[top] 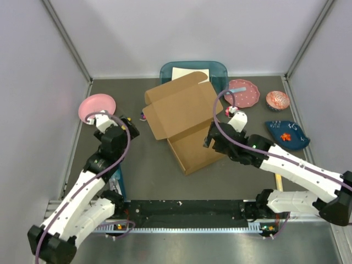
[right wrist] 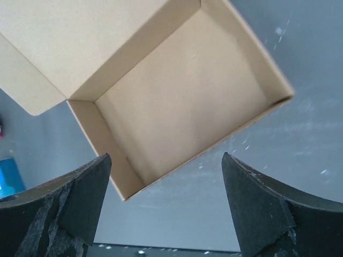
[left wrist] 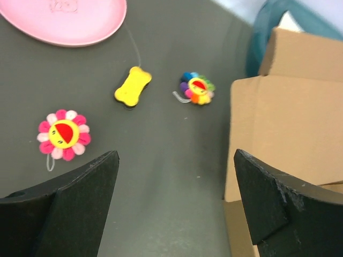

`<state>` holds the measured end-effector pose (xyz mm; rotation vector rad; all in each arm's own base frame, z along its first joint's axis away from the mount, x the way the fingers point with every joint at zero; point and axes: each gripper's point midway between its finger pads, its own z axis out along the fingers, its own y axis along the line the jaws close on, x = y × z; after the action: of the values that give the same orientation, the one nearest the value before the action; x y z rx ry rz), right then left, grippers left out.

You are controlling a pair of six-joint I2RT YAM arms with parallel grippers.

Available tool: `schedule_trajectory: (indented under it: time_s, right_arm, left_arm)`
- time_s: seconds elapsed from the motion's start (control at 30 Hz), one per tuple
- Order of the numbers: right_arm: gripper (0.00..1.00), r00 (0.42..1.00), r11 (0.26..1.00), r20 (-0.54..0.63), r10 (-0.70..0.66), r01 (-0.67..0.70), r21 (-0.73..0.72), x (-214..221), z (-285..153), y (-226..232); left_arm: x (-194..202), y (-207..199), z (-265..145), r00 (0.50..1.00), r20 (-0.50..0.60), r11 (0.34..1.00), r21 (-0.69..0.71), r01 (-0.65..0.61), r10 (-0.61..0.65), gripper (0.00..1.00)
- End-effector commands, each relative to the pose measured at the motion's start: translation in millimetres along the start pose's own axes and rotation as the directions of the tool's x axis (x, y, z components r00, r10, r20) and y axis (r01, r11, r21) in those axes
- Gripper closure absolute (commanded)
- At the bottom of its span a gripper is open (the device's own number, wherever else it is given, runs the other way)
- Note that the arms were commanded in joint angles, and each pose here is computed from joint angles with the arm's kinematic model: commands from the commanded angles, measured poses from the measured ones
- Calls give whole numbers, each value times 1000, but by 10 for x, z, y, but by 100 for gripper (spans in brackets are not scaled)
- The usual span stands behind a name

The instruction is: Fold the paper box

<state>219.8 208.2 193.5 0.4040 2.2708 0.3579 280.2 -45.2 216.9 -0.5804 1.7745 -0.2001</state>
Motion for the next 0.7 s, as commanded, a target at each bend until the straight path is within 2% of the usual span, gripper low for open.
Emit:
schedule_trajectory:
  time_s: [0.0, 0.07, 0.13, 0.17, 0.2, 0.27, 0.3, 0.37, 0.43, 0.47, 0.5, 0.67]
  right_arm:
    - [15, 947, 957, 172, -272, 285, -50, -445, -218, 26]
    - [15, 919, 931, 225, -323, 351, -97, -553, -332, 64]
    - [15, 911, 921, 261, -319, 363, -142, -620, -433, 105]
    - [14, 904, 914, 292, -311, 369, -168, -703, -545, 97]
    - [14, 904, 906, 300, -304, 372, -202, -717, -611, 132]
    - [13, 898, 890, 340, -280, 376, -257, -821, -786, 166]
    - [13, 896, 880, 345, -278, 382, -282, -831, -840, 189]
    - [13, 888, 870, 365, -279, 395, -296, -877, -916, 184]
    - [13, 880, 860, 386, -276, 406, -311, -940, -1004, 201]
    - [13, 873, 856, 394, -286, 418, -305, -961, -1017, 198]
    - [13, 870, 855, 402, -285, 421, -305, -995, -1042, 207]
    - [12, 853, 852, 421, -308, 444, -278, -1062, -1036, 222]
  left_arm:
    - [-20, -30, 322, 992, -57, 990, -86, -114, 109, 7]
    - [-116, -125, 441, 987, -90, 986, -84, -144, 136, 9]
    - [-2, -141, 637, 962, -168, 970, -81, -229, 213, 9]
    - [-126, -178, 720, 962, -160, 969, -81, -234, 219, 7]
    - [-24, -153, 863, 939, -210, 954, -70, -292, 272, 6]
    - [-108, -187, 1026, 930, -243, 954, -46, -296, 276, 4]
    - [30, -102, 1155, 901, -303, 938, -53, -342, 311, 2]
    - [-29, -67, 1325, 891, -339, 940, -52, -337, 301, 2]
    - [190, 97, 1471, 839, -447, 927, -53, -372, 311, 5]
    - [100, 126, 1542, 840, -451, 926, -72, -370, 300, 5]
    - [199, 198, 1606, 813, -486, 915, -65, -399, 320, 5]
    - [330, 298, 1761, 778, -535, 910, -41, -413, 330, 8]
